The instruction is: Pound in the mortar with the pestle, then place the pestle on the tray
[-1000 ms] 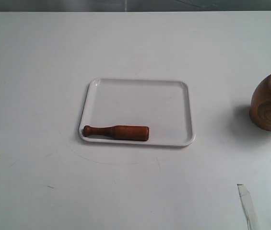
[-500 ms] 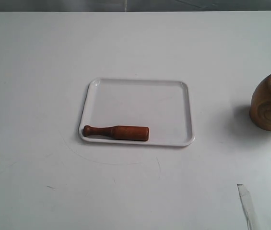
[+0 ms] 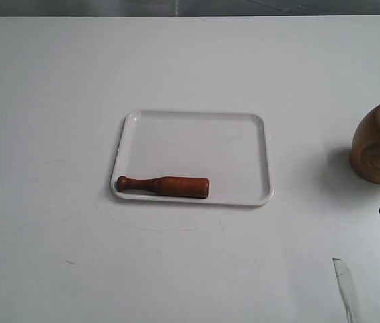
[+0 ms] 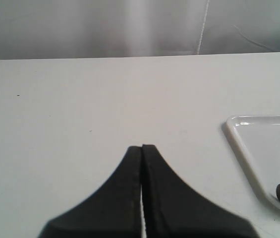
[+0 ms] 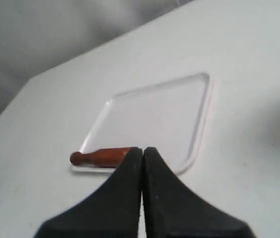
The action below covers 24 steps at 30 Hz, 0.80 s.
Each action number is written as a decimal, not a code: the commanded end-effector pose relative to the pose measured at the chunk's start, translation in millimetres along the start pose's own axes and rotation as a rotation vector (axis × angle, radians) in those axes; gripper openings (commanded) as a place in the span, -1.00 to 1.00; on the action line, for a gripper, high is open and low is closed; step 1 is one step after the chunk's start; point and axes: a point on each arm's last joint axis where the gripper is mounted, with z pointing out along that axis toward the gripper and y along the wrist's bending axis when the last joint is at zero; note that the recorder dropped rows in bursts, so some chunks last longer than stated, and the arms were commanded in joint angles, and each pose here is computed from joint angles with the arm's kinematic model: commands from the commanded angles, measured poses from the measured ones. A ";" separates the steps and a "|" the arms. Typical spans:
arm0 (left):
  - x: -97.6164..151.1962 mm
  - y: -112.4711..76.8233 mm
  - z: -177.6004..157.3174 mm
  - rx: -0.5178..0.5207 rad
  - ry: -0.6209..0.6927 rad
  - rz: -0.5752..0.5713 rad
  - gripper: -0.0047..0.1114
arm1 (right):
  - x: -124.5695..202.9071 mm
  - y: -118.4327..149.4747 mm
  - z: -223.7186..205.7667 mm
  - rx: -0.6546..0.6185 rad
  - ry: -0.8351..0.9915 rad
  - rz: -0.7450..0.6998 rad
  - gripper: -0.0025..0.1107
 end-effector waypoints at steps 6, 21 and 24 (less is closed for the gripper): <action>-0.4 -0.6 0.0 0.008 -0.007 -0.012 -0.92 | -3.0 -2.6 5.5 -0.022 -0.171 -0.482 -0.96; -0.4 -0.6 0.0 0.008 -0.007 -0.012 -0.92 | -9.1 -32.3 -1.9 0.485 -0.230 -0.413 -0.96; -0.4 -0.6 0.0 0.008 -0.007 -0.012 -0.92 | -8.7 -37.9 -6.6 0.593 -0.269 -0.317 -0.96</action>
